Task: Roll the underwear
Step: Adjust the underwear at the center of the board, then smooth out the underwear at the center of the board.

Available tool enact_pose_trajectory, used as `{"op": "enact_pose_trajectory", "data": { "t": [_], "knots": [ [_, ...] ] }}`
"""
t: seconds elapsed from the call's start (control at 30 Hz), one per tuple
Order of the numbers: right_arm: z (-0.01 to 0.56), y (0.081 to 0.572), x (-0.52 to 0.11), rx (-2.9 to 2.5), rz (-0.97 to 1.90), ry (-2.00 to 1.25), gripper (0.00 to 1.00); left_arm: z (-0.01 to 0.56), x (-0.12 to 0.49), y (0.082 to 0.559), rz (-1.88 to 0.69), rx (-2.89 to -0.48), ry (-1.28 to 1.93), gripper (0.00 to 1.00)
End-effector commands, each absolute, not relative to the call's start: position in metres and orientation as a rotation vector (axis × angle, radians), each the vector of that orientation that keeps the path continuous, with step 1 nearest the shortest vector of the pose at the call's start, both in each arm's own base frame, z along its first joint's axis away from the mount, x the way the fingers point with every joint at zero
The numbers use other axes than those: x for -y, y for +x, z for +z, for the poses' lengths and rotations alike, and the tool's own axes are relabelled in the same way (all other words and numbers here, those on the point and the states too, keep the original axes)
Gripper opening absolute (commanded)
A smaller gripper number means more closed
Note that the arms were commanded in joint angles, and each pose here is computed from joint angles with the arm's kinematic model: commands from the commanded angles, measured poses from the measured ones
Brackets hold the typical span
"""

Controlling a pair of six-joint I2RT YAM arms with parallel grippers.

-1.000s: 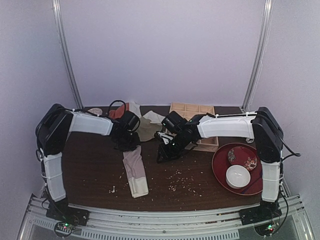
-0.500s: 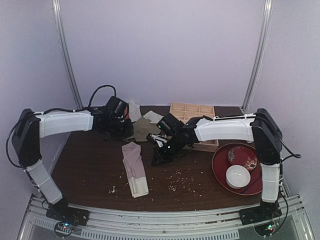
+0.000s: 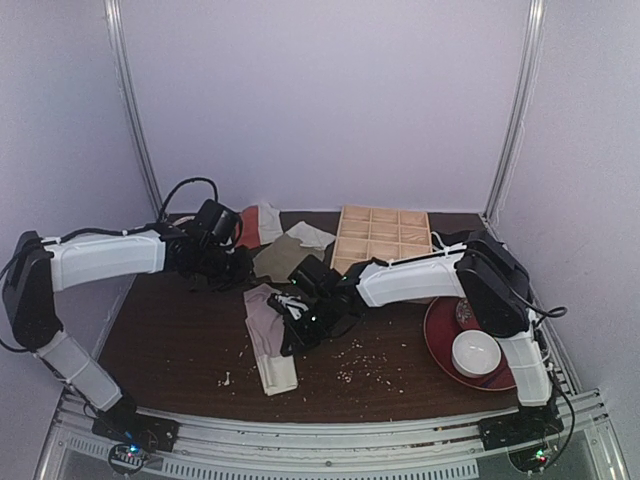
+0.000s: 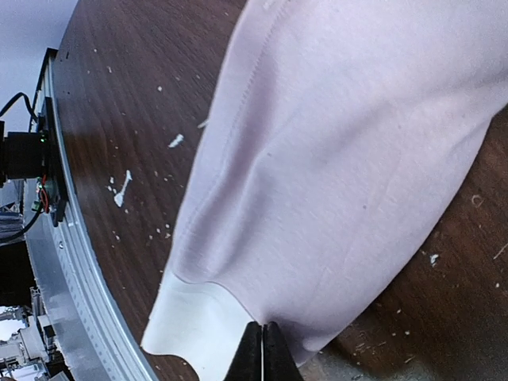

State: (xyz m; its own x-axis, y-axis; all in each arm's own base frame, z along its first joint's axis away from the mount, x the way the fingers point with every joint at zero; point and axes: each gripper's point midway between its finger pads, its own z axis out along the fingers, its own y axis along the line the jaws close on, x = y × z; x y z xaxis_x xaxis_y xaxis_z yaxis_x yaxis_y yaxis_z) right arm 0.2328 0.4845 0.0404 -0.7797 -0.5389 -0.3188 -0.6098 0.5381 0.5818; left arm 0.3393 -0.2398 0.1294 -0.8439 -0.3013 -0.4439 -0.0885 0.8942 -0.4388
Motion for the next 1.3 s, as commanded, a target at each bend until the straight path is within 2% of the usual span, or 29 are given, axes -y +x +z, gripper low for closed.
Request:
{"op": "enact_pose_trajectory", "data": {
  "t": [0.0, 0.3, 0.43, 0.63, 0.83, 1.03, 1.27],
  "knots": [
    [0.025, 0.217, -0.477, -2.695, 1.05, -1.027, 0.02, 0.14, 0.229, 0.332, -0.568, -2.514, -0.304, 0.15],
    [0.015, 0.166, -0.476, -2.74, 1.047, -1.098, 0.02, 0.145, 0.225, 0.327, -0.571, -2.503, -0.29, 0.16],
    [0.021, 0.159, -0.486, -2.738, 1.06, -1.09, 0.02, 0.148, 0.224, 0.323, -0.584, -2.501, -0.282, 0.16],
    [0.063, 0.207, -0.487, -2.645, 1.156, -0.893, 0.01, 0.158, 0.225, 0.306, -0.668, -2.487, -0.215, 0.15],
    [0.1, 0.256, -0.49, -2.555, 1.163, -0.838, 0.02, 0.152, 0.244, 0.275, -0.778, -2.514, -0.054, 0.14],
    [0.083, 0.298, -0.492, -2.602, 1.13, -0.755, 0.01, 0.134, 0.27, 0.238, -0.81, -2.595, 0.22, 0.08],
    [0.058, 0.313, -0.496, -2.66, 1.121, -0.729, 0.02, 0.107, 0.293, 0.201, -0.815, -2.673, 0.464, 0.03]
  ]
}}
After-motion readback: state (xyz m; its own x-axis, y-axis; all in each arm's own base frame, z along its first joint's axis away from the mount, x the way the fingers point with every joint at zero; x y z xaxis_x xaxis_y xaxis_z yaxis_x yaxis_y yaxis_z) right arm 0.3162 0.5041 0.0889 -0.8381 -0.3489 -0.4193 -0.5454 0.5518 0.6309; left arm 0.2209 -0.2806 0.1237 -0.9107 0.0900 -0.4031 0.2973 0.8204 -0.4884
